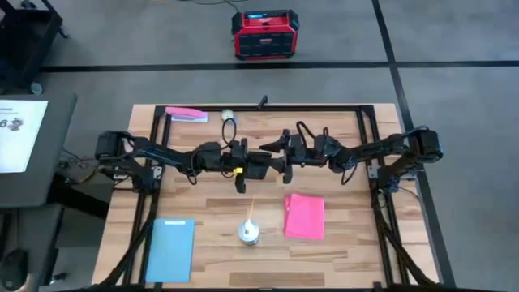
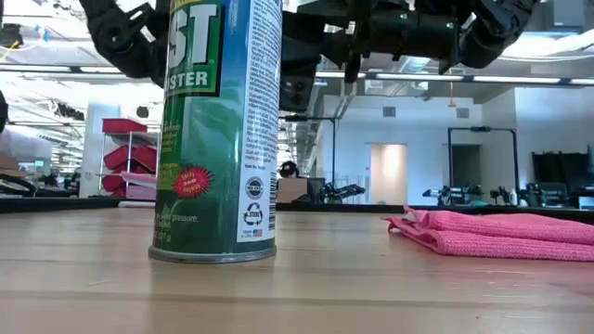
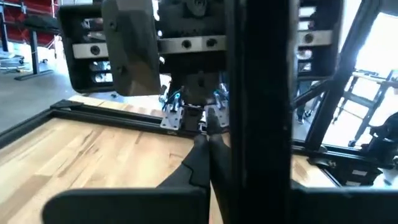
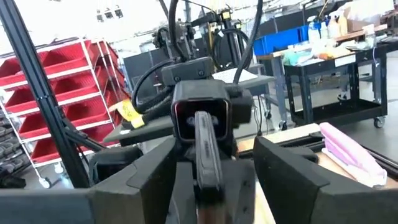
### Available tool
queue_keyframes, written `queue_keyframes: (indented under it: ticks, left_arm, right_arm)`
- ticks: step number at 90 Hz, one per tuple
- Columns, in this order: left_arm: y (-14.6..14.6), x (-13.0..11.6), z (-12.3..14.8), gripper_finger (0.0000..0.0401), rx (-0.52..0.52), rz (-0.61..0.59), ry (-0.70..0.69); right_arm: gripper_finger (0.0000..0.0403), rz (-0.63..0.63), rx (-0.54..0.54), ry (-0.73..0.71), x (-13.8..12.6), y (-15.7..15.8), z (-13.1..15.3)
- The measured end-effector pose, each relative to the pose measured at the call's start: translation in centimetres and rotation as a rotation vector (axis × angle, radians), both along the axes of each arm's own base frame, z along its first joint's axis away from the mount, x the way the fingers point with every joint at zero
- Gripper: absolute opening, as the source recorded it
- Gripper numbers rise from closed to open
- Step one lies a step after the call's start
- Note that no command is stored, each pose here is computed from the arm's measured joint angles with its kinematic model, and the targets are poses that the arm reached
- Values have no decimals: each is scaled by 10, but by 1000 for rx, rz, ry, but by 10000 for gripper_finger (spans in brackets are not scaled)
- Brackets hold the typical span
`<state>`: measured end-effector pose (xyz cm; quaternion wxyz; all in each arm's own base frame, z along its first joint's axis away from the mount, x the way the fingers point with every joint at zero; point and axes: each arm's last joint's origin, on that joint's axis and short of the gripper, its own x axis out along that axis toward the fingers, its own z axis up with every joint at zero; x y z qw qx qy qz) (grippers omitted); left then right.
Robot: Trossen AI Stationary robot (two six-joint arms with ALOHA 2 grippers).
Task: Apply microfiber cloth
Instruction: Spray the back of the black cellphone using the spray bottle
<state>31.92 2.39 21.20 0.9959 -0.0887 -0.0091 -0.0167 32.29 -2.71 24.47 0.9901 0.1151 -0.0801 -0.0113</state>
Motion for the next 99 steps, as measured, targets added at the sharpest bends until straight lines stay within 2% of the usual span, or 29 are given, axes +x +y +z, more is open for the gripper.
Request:
queue_keyframes:
  ticks: [17, 39, 60, 70, 99]
  left_arm:
    - [0, 11, 15, 4, 48, -38, -41]
    - [0, 14, 17, 4, 57, -41, -9]
    - [1, 14, 15, 4, 55, -40, 7]
    - [1, 14, 16, 4, 61, -36, 8]
    - [0, 11, 18, 4, 72, -38, 19]
  right_arm:
    - [204, -13, 7, 17, 0, 0, -2]
    - [211, -25, -1, 25, 0, 0, -2]
    - [156, -28, -6, 27, 0, 0, -3]
    - [147, -38, -7, 34, 0, 0, -3]
    - [195, -47, -6, 42, 0, -1, -4]
